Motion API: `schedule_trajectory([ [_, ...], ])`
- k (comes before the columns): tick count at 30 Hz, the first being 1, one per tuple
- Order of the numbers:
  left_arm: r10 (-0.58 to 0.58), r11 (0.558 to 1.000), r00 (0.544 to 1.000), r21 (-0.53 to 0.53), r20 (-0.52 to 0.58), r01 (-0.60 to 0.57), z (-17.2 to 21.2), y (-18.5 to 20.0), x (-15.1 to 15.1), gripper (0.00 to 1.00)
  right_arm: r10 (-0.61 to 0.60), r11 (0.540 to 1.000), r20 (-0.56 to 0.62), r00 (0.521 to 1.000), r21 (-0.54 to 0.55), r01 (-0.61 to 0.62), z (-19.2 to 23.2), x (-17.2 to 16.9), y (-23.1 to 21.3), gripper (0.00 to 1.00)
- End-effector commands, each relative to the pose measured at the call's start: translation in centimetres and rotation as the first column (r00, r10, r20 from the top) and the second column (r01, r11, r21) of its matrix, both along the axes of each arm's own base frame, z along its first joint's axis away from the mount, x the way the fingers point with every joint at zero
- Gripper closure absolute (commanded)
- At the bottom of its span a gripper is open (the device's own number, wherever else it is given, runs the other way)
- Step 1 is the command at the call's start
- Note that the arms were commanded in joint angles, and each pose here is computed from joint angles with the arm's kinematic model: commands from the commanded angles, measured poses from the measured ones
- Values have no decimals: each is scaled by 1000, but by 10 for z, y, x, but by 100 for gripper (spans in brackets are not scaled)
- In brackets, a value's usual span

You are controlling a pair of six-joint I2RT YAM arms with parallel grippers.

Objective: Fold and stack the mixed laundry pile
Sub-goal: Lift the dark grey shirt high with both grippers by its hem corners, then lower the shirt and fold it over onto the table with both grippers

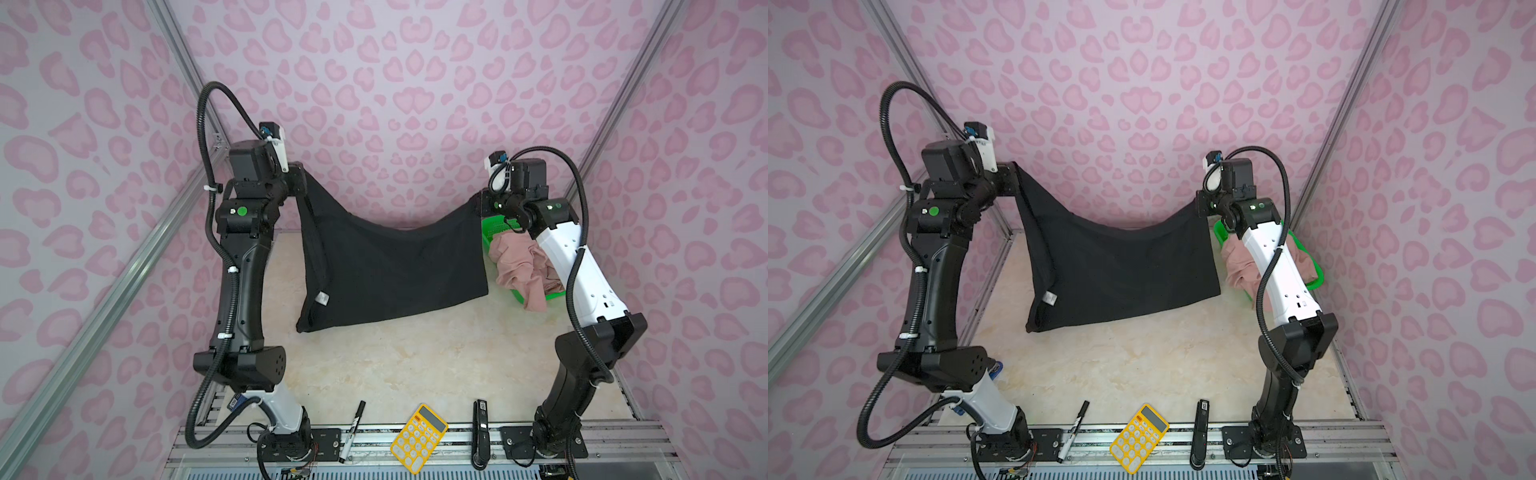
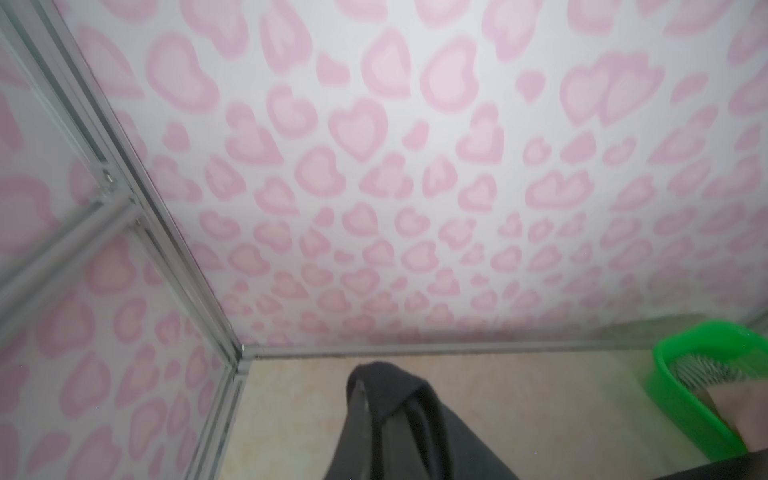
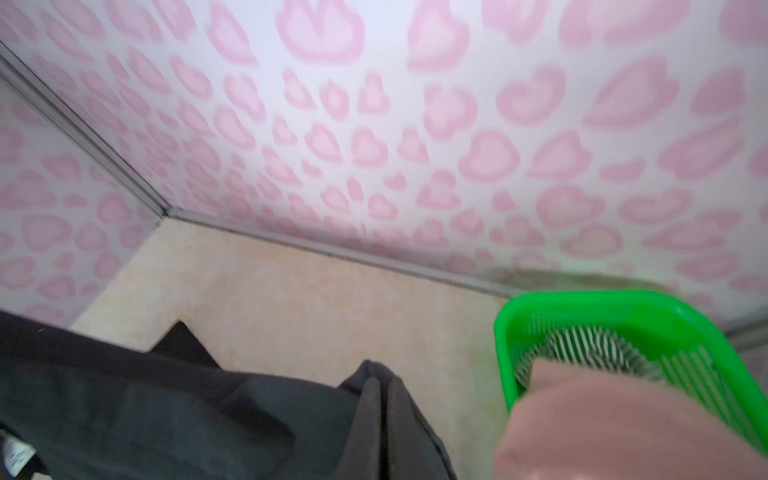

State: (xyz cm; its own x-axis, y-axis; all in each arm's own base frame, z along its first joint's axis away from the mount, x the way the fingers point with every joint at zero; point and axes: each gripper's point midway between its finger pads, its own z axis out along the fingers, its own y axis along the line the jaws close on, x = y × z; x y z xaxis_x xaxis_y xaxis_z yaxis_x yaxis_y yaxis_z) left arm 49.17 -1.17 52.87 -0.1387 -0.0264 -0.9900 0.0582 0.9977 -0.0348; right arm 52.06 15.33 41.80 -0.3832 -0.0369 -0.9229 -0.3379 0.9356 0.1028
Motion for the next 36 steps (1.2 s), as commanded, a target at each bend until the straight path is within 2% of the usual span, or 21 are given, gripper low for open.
schedule_trajectory([
  [1,-75,997,977,18,199,72,63,-1,-8,97,61,998,168,984,14,-64,57,6,10,100],
  [3,-105,994,940,-1,324,111,97,8,-23,97,64,997,281,957,13,-70,95,-1,9,100],
  [5,-140,989,904,9,404,149,120,11,-43,97,61,998,343,937,6,-67,114,-11,5,100],
  [7,-177,984,884,54,432,171,128,7,-61,97,65,998,374,925,-6,-67,121,-23,2,100],
  [9,-246,969,880,108,406,221,122,-6,-76,97,68,998,371,926,-18,-66,111,-36,-1,100],
  [13,-393,920,885,111,251,377,60,-33,-100,97,43,999,245,969,-42,-34,48,-63,-12,100],
  [16,-471,881,875,18,112,473,-13,-49,-124,97,7,998,83,997,-65,-2,-26,-87,-21,100],
  [19,-523,849,852,-108,-26,517,-89,-61,-156,97,-10,998,-118,993,-63,3,-108,-122,-21,100],
  [22,-581,804,799,-264,-153,533,-155,-75,-187,97,-82,994,-290,953,-98,56,-175,-160,-26,100],
  [23,-606,783,771,-315,-194,537,-171,-81,-198,97,-115,990,-334,936,-115,81,-194,-173,-30,100],
  [27,-628,758,711,-458,-318,465,-217,-97,-223,97,-228,972,-484,844,-165,168,-252,-212,-51,100],
  [31,-584,792,664,-509,-467,338,-259,-93,-236,97,-311,950,-574,757,-206,234,-288,-236,-66,100],
  [36,-577,791,572,-574,-584,211,-290,-94,-253,97,-363,931,-640,677,-234,279,-313,-247,-73,100],
])
